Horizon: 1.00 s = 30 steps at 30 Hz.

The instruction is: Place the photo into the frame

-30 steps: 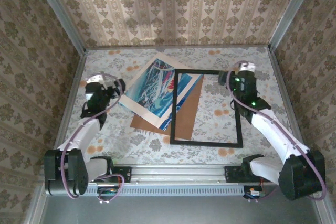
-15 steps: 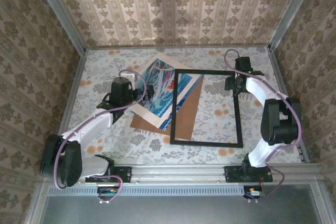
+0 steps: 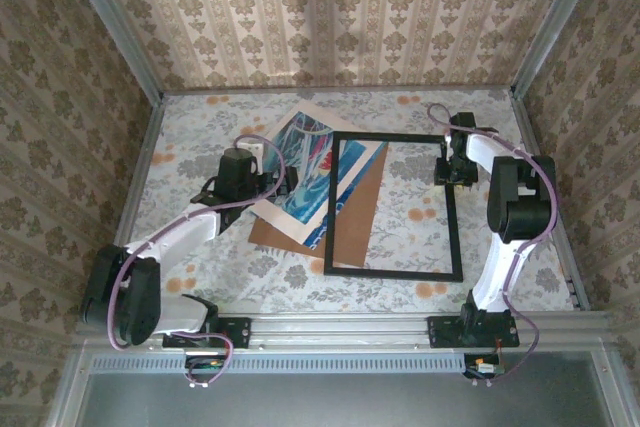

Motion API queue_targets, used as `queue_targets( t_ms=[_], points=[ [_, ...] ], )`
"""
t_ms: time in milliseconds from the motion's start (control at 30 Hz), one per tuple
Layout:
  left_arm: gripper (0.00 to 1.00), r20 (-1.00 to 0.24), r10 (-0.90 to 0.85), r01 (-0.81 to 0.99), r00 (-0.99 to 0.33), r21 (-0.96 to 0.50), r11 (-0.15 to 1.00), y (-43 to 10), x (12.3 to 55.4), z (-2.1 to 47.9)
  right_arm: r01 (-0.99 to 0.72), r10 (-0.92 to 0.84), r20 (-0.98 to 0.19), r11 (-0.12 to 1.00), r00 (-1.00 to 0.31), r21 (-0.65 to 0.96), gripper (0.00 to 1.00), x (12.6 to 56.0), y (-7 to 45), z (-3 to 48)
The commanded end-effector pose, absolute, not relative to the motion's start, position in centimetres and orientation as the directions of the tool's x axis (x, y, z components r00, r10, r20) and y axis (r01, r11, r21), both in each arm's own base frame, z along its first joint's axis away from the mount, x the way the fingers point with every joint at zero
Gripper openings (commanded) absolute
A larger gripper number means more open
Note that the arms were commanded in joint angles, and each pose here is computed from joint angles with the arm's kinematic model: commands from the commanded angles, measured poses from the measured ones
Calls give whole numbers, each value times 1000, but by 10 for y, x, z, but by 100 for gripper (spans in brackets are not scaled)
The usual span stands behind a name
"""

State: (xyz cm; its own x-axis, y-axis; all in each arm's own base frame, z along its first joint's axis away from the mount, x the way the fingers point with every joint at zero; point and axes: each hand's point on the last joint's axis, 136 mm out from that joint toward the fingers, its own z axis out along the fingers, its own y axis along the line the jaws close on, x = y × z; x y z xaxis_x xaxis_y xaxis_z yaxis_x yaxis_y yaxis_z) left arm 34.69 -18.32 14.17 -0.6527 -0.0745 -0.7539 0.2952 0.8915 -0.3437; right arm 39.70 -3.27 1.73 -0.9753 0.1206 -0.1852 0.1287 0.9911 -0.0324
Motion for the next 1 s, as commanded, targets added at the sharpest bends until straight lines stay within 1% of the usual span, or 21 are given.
queue_targets(
  t_ms=[0,133,300,533,667,833,967],
  points=[
    [100,-766,-46,319,-642,-320,892,-187,349,147,118,114,-137,993,-984,-19,40,393,-33,12],
    [100,-762,-39,319,-646,-316,893,-187,349,144,132,127,-134,991,-983,-29,32,394,-39,11],
    [100,-760,-31,319,-650,-310,896,-187,350,142,162,157,-164,987,-974,-14,24,400,-52,25],
    [100,-762,-20,315,-647,-291,903,-185,351,142,253,247,-236,967,-940,5,20,401,-94,54],
    [100,-765,-12,315,-644,-279,907,-184,353,143,297,278,-225,953,-934,-56,18,398,-123,57],
    [100,-768,-14,312,-640,-276,909,-185,358,145,335,305,-193,930,-933,-152,17,385,-158,60],
    [100,-768,-16,311,-640,-279,909,-187,362,147,399,364,-209,903,-907,-158,16,372,-178,72]
  ],
)
